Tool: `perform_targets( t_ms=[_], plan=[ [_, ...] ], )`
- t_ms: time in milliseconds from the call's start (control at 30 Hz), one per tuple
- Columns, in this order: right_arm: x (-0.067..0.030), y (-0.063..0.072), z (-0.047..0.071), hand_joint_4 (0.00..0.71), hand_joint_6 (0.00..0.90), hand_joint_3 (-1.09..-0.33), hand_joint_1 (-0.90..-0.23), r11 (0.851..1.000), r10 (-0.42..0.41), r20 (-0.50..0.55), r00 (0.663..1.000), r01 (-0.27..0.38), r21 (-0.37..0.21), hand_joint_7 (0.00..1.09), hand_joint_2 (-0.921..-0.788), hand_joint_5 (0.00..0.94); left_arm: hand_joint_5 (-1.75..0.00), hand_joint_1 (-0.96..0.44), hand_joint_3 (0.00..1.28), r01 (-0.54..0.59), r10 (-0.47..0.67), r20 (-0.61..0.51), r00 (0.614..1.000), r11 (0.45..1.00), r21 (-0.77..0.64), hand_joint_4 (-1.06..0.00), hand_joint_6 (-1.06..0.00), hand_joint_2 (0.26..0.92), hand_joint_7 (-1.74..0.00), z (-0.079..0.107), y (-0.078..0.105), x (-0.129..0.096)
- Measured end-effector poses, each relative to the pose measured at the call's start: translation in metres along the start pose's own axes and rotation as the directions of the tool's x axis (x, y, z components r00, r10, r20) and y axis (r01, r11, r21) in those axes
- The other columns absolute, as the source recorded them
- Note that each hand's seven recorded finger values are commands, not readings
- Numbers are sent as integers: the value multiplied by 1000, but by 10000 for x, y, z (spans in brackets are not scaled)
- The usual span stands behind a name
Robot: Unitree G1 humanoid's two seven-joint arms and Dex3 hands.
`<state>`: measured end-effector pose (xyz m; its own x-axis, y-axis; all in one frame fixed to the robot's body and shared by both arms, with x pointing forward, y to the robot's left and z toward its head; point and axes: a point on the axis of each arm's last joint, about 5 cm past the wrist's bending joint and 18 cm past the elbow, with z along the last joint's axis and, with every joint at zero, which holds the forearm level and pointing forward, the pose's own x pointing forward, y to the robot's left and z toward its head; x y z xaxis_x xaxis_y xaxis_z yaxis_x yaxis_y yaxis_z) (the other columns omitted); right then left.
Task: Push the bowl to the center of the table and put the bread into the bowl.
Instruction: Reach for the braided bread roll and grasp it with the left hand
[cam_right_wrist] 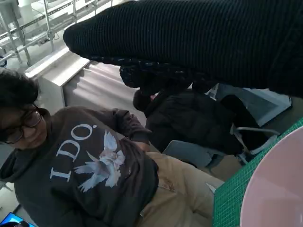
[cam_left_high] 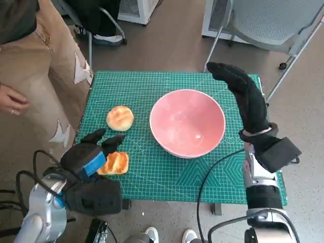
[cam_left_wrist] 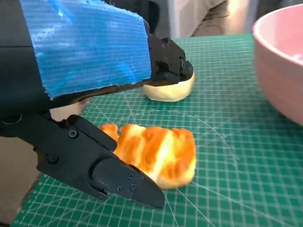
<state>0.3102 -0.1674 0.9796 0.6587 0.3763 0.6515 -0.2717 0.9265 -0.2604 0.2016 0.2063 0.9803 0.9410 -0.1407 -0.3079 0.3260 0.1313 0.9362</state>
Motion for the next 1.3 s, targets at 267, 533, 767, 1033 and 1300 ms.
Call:
perform_targets(
  t_ms=[267,533,767,1033,1300],
  plan=[
    [-22,-3,-2,156,-1,-834,-727,1000,2,-8,1000,-2,2,411,-921,2,-1,-438,0,32,-32,-44,999,999,-7,-74,-215,708,-3,13,-87,140],
    [-23,-10,10,157,-1,-837,-715,1000,0,-6,1000,0,1,409,-921,2,-11,-376,0,83,-84,-78,993,996,-14,-105,-238,705,-10,-4,-152,250],
    [-8,-19,30,161,-1,-836,-717,1000,-2,2,1000,2,-1,408,-921,4,-26,-298,0,118,-120,-107,987,993,-21,-178,-296,704,-26,-17,-181,316],
    [-10,-34,34,159,-1,-836,-717,1000,-9,0,1000,9,0,407,-921,2,-82,-101,6,156,-159,-135,978,987,-30,-358,-424,716,-71,-19,-224,354],
    [-11,-39,33,155,-1,-836,-721,1000,-7,-2,1000,7,4,406,-921,0,-1496,27,885,134,-134,-142,981,991,-10,-578,-644,448,-1098,-12,-202,376]
  ],
)
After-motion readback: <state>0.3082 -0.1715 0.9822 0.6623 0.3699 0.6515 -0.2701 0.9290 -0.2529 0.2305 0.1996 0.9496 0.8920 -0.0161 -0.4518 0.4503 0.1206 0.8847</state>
